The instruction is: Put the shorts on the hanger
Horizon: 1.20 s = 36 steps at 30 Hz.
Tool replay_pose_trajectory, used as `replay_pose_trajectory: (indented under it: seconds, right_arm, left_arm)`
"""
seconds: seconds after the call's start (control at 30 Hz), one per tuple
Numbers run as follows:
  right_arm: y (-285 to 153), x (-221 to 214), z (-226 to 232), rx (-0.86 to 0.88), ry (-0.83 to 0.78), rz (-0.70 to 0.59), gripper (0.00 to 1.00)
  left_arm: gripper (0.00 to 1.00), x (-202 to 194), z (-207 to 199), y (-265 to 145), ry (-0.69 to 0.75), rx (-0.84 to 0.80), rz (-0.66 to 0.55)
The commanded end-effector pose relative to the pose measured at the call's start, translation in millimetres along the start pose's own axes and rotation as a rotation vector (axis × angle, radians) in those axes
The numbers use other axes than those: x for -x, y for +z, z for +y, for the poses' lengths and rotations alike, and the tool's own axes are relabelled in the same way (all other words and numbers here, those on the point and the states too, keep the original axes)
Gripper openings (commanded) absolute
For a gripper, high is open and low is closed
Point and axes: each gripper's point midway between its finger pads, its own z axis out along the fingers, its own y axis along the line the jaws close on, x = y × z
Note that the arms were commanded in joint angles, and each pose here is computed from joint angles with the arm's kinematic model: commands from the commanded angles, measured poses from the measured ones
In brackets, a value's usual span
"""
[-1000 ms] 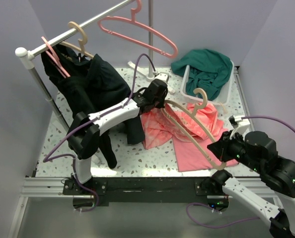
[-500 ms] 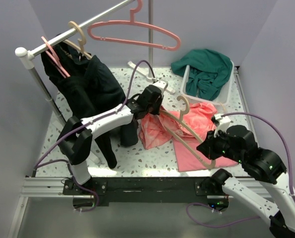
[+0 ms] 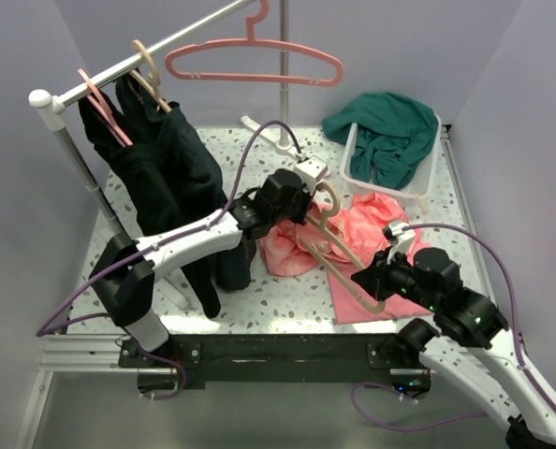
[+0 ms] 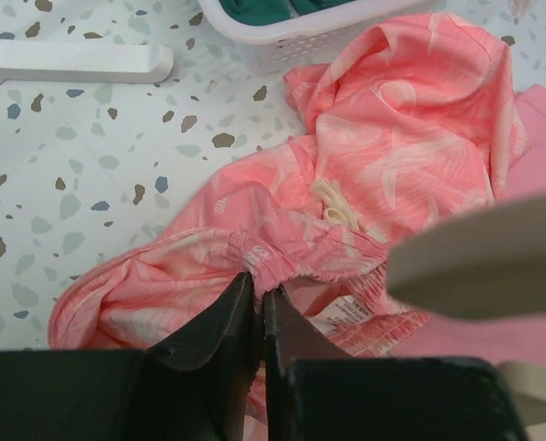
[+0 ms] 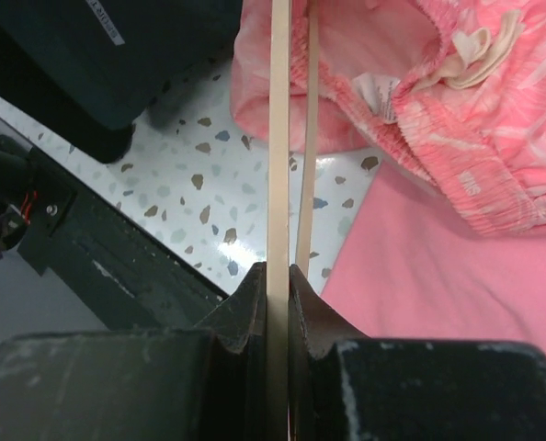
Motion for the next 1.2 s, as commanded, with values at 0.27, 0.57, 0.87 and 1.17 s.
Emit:
replay_pose_trajectory:
  seconds: [0.27,0.57,0.87,1.17]
  right_arm:
    - [9.7,38.7,0.7,0.047,0.038,-0.327,0.0]
    - [13.7,34.9,1.1,0.05,0.037,-0.302,0.0]
    - [16.8,32.9,1.1,0.049,0.036,-0.284,0.0]
    - [20.0,30.5,0.8,0.045,0.036,-0.264,0.0]
  left_arm:
    - [0.51,20.1,-9.8,-32.0,-0.066,0.008,-0.105]
    - [0.63,18.3,-24.0,-75.1,-0.145,-0.127,-0.253]
    - [0.66,40.7,-44.7,-82.2,-0.087,-0.238,-0.343]
    - [0.69,60.8,-49.3,-60.0,-0.034,-0.228,-0.373]
